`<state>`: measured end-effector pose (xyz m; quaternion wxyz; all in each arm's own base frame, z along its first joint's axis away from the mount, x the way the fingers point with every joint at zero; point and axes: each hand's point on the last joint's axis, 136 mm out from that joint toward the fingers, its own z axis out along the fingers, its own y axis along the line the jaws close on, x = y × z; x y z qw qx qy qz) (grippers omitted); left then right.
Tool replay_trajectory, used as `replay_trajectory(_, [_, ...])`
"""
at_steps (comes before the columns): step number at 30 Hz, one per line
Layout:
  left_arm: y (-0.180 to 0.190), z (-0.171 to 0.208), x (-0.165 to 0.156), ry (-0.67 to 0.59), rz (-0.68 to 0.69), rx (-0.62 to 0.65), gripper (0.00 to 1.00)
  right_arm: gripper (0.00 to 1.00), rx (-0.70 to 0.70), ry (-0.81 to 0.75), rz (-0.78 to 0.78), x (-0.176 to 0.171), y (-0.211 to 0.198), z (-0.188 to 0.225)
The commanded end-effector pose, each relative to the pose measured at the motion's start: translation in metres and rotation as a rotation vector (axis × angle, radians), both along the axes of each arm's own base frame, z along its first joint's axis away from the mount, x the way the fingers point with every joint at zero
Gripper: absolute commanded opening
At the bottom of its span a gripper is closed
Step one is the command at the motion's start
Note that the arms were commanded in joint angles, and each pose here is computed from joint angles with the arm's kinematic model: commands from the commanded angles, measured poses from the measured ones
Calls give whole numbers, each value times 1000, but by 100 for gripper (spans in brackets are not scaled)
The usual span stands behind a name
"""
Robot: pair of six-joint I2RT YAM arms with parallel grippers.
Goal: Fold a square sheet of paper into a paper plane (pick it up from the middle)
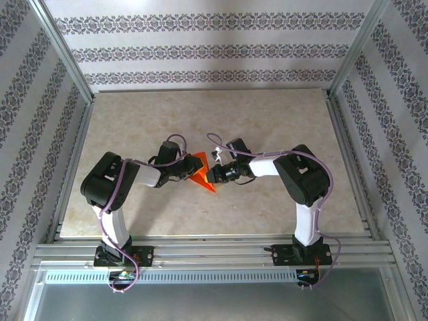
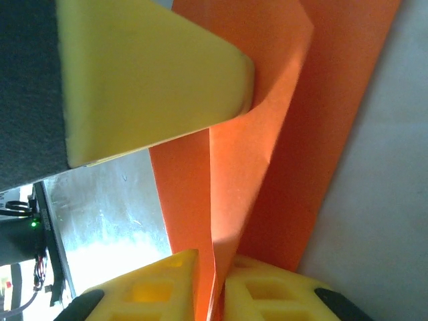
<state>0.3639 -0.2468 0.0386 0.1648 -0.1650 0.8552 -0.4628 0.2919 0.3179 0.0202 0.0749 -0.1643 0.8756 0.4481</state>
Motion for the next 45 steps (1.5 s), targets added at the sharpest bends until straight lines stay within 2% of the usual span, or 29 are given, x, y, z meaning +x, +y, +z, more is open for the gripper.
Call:
replay_trajectory(1, [-11, -1, -3, -8, -53, 4, 17, 21, -206, 107, -76, -14, -32, -60])
replay_trajectory(5, [-11, -2, -3, -6, -54, 7, 17, 20, -207, 112, -86, -12, -33, -60])
replay_trajectory(11, [-10, 0, -2, -14, -52, 9, 17, 10, -211, 125, -89, -14, -35, -62])
replay_trajectory(20, [3, 26, -8, -82, -12, 3, 18, 10, -210, 123, -98, -14, -40, -65])
replay_trajectory(26, [8, 12, -17, -47, -6, 5, 18, 9, -206, 118, -104, -12, -42, -64])
replay_trajectory(35, [1, 2, -13, -28, -13, -40, 18, 7, -201, 108, -103, -12, -42, -65])
replay_trajectory(45, [3, -12, -12, 11, -10, -1, 17, 7, -206, 109, -104, -11, -42, -66])
